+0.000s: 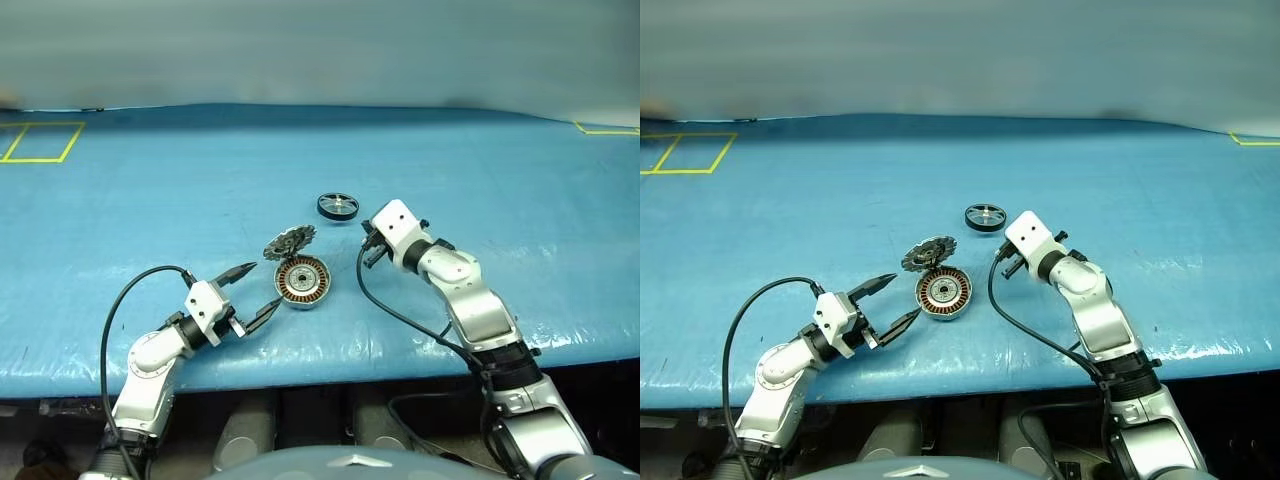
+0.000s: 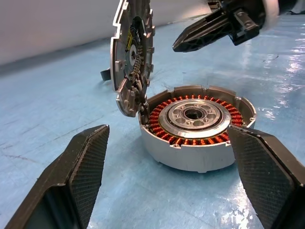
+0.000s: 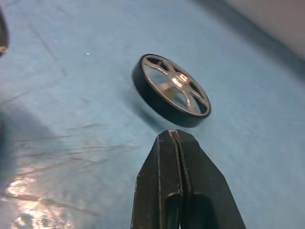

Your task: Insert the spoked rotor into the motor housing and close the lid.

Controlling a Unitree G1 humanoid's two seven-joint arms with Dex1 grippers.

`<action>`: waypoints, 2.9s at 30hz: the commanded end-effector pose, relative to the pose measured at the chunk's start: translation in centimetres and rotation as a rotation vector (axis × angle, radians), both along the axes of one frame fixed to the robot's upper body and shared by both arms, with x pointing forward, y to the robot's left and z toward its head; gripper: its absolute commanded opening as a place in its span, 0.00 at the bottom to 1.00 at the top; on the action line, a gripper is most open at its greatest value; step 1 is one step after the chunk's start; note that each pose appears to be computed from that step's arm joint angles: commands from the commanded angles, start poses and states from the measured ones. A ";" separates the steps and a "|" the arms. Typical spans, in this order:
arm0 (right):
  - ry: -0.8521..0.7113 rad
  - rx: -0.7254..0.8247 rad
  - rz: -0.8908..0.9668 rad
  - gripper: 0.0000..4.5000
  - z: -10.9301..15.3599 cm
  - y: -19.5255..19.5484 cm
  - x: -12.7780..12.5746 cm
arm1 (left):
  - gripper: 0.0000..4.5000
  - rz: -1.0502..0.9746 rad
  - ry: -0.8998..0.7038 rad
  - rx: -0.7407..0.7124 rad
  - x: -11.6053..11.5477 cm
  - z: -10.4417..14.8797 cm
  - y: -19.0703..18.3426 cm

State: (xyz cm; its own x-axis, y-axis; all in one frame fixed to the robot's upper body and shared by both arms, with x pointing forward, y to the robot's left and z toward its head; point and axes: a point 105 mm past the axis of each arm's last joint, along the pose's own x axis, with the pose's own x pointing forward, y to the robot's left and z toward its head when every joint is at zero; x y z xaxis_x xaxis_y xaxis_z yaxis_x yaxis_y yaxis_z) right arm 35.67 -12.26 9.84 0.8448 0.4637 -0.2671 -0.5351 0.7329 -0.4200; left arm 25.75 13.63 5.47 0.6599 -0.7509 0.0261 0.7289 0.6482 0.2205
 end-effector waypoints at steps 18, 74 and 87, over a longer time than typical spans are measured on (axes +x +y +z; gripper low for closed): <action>-0.021 -0.198 0.170 0.42 3.2 1.2 6.6 | 0.94 -0.001 -0.027 -0.022 0.1 0.2 -0.5; 0.238 0.453 0.302 0.00 1.4 2.9 -9.3 | 0.94 -0.088 0.035 -0.078 0.1 -0.2 -1.8; 0.275 0.369 0.393 0.00 0.0 5.9 -8.9 | 0.94 -0.045 0.033 -0.059 -0.6 -0.3 -0.8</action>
State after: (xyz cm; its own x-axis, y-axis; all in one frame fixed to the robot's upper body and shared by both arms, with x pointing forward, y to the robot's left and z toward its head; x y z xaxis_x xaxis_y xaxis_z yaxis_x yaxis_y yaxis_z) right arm 26.63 -6.74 8.97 0.5197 0.8189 -0.2434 -0.8356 0.5466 0.0548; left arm 25.06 12.67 4.02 0.6243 -0.7809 0.0213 0.7743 0.6222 0.1154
